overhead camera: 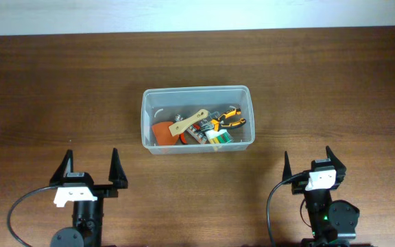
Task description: Pack container
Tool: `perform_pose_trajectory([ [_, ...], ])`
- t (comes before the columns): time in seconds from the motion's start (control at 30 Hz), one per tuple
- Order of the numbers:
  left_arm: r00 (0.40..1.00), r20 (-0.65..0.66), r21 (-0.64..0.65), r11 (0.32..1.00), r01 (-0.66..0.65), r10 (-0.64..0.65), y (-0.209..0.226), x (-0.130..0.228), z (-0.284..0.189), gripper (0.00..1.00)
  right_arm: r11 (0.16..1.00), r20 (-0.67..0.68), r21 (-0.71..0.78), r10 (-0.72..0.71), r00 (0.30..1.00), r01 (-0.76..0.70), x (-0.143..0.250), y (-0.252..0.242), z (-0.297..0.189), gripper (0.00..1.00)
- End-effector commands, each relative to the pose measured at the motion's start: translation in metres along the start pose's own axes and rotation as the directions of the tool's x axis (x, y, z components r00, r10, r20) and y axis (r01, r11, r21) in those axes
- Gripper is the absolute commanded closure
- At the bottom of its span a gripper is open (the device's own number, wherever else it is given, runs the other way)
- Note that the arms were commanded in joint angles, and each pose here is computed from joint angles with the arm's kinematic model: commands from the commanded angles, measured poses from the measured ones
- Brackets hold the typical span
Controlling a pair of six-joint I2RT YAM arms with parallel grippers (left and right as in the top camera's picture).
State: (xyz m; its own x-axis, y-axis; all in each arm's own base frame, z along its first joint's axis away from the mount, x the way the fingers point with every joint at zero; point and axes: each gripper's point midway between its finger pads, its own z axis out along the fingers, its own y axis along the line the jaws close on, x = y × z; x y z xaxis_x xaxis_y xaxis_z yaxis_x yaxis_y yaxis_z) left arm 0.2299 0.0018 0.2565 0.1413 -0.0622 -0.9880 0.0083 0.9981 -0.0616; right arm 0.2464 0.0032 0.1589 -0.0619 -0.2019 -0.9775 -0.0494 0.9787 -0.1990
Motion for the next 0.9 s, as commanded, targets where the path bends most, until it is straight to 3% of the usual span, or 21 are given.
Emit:
perform_pose_trajectory([
  [0.0,0.999,0.045,0.012,1.0,0.012,-0.013,-0.002,0.0,0.001,0.01,1.0,0.0,0.002,0.003,1.0,-0.003,0.001,0.0,0.0,0.01],
  [0.57,0.965,0.264,0.027,1.0,0.002,-0.009,-0.003,-0.021,-0.002,0.01,1.0,0.0,0.002,0.003,1.0,-0.003,0.001,0.0,0.0,0.01],
  [0.87,0.962,0.273,0.027,1.0,0.002,-0.009,-0.003,-0.02,-0.002,0.01,1.0,0.0,0.002,0.003,1.0,-0.003,0.001,0.0,0.0,0.01],
])
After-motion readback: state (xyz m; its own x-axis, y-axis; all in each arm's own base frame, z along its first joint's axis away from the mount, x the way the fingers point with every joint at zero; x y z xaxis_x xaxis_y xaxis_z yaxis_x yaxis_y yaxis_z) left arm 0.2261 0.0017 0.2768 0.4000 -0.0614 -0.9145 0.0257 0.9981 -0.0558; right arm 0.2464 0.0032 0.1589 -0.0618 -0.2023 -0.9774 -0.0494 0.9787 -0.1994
